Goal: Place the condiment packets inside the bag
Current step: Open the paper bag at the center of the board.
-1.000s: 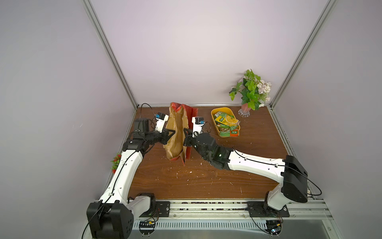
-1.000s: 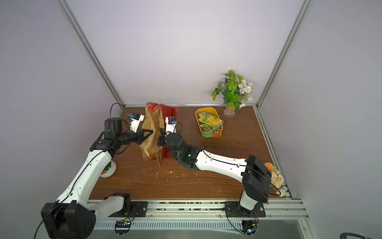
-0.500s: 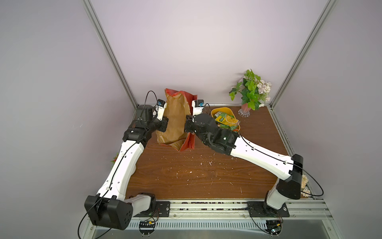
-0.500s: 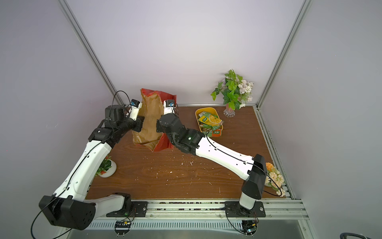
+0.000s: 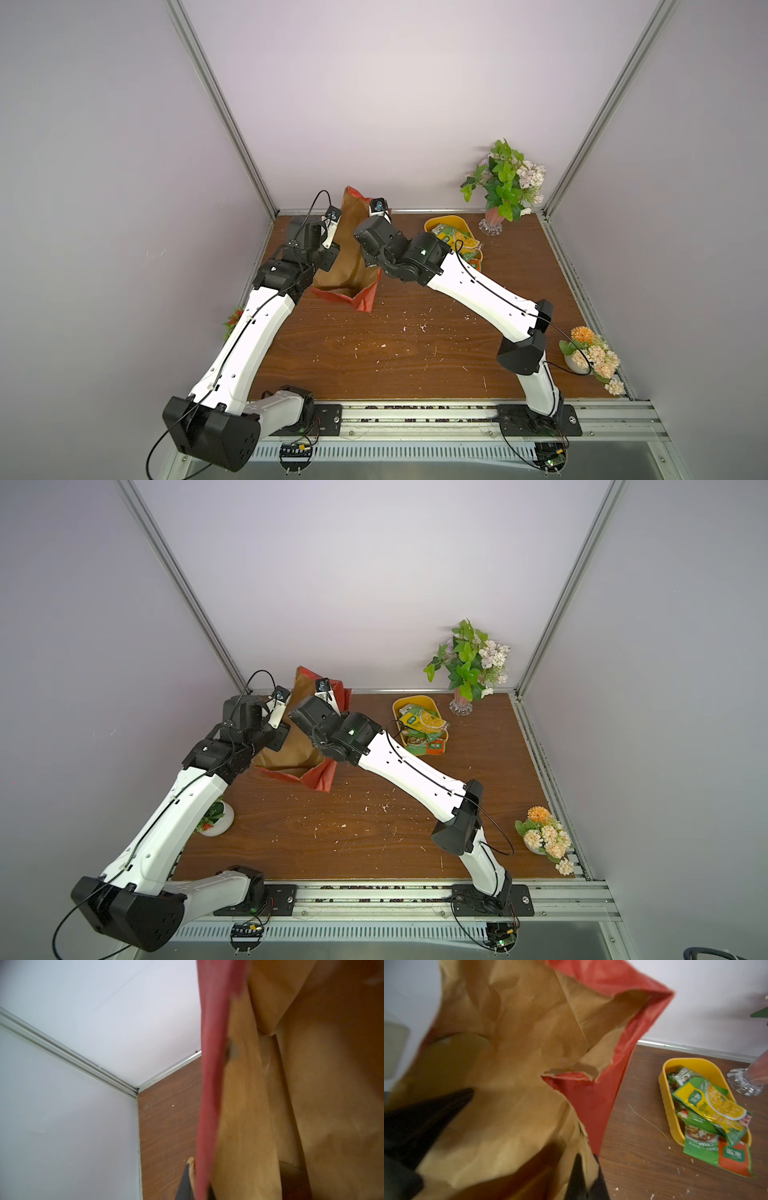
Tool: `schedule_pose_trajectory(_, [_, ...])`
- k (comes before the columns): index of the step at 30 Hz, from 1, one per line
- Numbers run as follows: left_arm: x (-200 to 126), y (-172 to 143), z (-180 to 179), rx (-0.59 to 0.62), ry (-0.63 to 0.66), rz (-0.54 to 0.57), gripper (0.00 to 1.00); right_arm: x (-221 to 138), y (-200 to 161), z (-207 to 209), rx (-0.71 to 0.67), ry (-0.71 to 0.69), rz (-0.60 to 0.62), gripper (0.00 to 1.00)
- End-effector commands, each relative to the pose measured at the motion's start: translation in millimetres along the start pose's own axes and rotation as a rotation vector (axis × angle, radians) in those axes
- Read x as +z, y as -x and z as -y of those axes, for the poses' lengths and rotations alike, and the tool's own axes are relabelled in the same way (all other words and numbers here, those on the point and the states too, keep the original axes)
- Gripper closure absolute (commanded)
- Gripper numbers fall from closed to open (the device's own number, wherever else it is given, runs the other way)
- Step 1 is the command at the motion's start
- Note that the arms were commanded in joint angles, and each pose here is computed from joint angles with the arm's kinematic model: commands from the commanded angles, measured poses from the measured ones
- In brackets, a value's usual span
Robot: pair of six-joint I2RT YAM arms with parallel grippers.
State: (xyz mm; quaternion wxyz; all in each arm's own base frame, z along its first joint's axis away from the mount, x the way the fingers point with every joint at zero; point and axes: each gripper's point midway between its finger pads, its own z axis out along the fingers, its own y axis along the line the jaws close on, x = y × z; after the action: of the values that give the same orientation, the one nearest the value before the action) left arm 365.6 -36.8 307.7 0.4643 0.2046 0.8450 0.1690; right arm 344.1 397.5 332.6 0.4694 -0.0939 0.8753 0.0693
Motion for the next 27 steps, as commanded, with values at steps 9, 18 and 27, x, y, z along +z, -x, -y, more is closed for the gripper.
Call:
schedule_pose_trajectory(9, [-5.0, -0.9, -23.5, 0.053, 0.142, -0.002, 1.00, -35.9, -12.5, 44.8, 0.010, -0.032, 0.003, 1.00])
schedule_pose_trajectory(18, [-28.1, 13.7, 3.9, -0.017, -0.068, 0.077, 0.58, -43.2, -25.8, 39.0, 0.024, 0.139, -0.017, 1.00])
schedule_pose_trajectory(27, [-70.1, 38.9, 50.4, -0.167, -0.413, 0.217, 0.34, -24.2, -31.8, 27.0, 0.104, 0.334, -0.041, 1.00])
